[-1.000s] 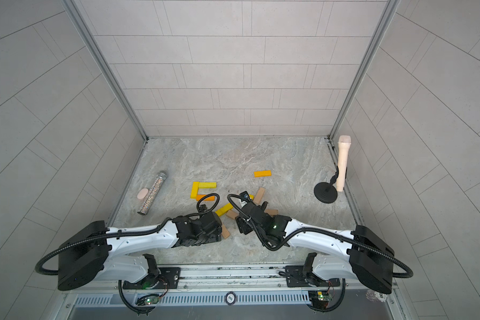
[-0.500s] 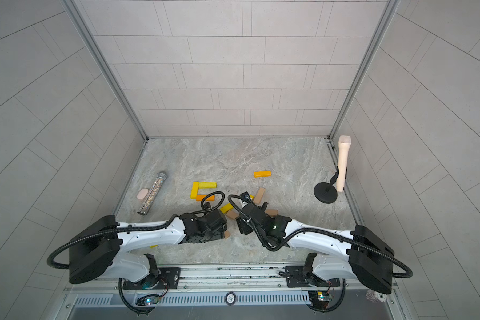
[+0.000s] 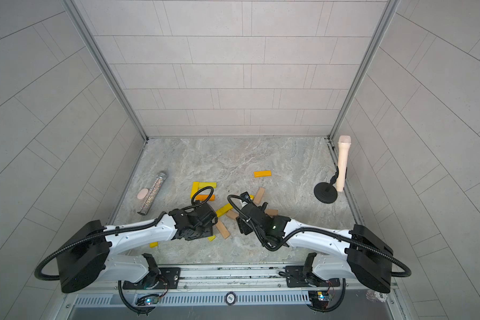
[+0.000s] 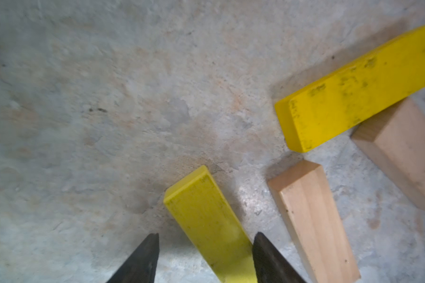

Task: Assemble the number 8 with building blocks
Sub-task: Adjust the building block at the center of the board.

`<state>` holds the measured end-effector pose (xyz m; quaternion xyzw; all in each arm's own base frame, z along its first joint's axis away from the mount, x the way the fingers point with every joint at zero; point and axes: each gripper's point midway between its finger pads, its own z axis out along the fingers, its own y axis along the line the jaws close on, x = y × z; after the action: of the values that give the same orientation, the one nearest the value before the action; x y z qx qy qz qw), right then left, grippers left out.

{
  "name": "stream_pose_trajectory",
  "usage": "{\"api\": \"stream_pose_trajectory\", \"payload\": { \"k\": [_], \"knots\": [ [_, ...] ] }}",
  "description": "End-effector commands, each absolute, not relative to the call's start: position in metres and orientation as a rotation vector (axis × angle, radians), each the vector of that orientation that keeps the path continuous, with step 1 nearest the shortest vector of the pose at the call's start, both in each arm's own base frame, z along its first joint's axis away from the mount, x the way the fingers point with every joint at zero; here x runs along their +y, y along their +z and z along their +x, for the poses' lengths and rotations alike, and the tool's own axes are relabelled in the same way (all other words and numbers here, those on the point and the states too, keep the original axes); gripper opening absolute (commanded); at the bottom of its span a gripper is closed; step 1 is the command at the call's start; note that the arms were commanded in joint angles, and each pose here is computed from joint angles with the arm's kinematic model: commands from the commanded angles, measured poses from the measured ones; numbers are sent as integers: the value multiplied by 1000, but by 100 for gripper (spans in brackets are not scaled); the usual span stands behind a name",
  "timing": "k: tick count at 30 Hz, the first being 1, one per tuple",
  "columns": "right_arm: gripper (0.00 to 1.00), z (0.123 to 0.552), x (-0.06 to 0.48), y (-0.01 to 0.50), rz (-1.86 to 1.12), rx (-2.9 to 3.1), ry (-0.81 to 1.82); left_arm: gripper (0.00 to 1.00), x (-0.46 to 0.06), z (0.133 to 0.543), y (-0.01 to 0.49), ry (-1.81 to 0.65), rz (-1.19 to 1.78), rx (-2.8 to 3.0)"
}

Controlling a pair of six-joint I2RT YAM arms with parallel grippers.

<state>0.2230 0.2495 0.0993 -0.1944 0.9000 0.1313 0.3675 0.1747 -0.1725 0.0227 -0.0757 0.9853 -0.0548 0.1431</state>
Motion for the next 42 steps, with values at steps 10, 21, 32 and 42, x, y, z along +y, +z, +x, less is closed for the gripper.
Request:
{"api": "stream_pose_trajectory", "payload": {
  "k": [10, 21, 32, 42],
  "knots": [
    [64, 227, 250, 114, -488, 2303, 324, 79, -168, 175, 40, -172, -84, 2807],
    [92, 226, 247, 139, -452, 2228, 385, 97, -177, 179, 44, -248, -56, 2777],
    [93, 229, 233, 153, -408, 2184, 348, 75, -181, 174, 25, -211, -149, 2855],
    [91, 232, 223, 155, -391, 2179, 286, 67, -174, 167, 10, -169, -200, 2893]
  ]
}}
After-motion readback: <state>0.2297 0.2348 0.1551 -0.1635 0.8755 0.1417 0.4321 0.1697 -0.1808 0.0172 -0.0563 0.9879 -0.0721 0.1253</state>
